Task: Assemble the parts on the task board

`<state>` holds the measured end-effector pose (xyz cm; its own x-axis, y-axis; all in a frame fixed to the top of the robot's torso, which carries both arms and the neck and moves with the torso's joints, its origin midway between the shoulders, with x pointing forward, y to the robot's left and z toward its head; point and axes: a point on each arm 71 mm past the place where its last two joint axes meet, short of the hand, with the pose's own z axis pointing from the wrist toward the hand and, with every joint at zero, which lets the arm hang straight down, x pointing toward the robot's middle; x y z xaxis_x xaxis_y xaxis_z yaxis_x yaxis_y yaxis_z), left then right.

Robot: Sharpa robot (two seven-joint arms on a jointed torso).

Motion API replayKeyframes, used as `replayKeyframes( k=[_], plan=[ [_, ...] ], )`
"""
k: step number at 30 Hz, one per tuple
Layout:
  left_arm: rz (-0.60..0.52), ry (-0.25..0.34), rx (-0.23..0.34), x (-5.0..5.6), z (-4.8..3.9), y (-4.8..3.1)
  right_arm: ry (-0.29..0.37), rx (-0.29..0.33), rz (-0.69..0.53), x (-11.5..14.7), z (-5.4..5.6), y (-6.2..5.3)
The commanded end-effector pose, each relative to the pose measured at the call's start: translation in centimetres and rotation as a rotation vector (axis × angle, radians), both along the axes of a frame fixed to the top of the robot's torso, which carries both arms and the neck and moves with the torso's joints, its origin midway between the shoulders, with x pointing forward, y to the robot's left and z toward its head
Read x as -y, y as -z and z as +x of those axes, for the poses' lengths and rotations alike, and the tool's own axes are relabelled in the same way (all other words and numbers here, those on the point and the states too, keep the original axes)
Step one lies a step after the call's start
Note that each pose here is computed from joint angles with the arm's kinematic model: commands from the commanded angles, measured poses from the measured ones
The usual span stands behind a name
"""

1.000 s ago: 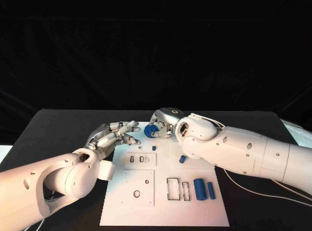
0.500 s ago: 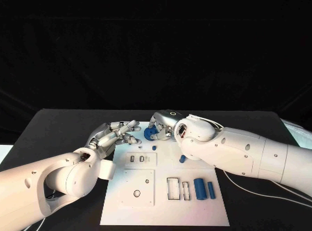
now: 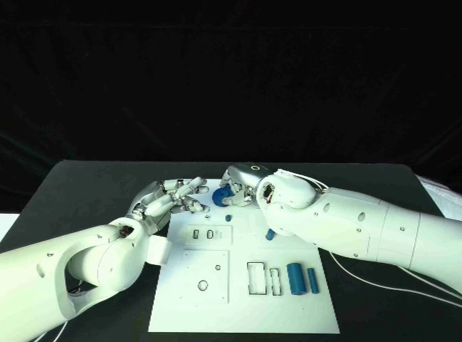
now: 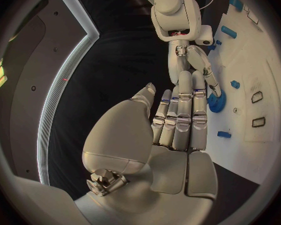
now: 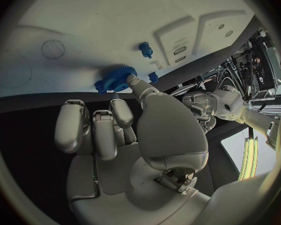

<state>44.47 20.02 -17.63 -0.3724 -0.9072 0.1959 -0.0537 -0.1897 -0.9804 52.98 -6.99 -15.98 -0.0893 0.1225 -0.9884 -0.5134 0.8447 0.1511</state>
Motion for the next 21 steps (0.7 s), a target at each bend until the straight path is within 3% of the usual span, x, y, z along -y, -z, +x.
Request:
replayKeyframes(
  k=[1,9,16,21],
  plan=[
    [-0.015,0.018,0.012,0.2,-0.07,-0.22,0.005,0.003,-0.013,0.0,0.0,0.0],
    [-0.014,0.018,0.012,0.2,-0.08,-0.23,-0.01,-0.009,-0.009,0.1,-0.3,0.1],
    [-0.013,0.016,0.011,0.1,-0.07,-0.23,-0.002,-0.075,-0.004,0.6,-0.2,0.5],
    [-0.014,0.017,0.011,0.1,-0.06,-0.22,0.015,-0.034,0.054,1.3,-0.2,0.1]
  ],
)
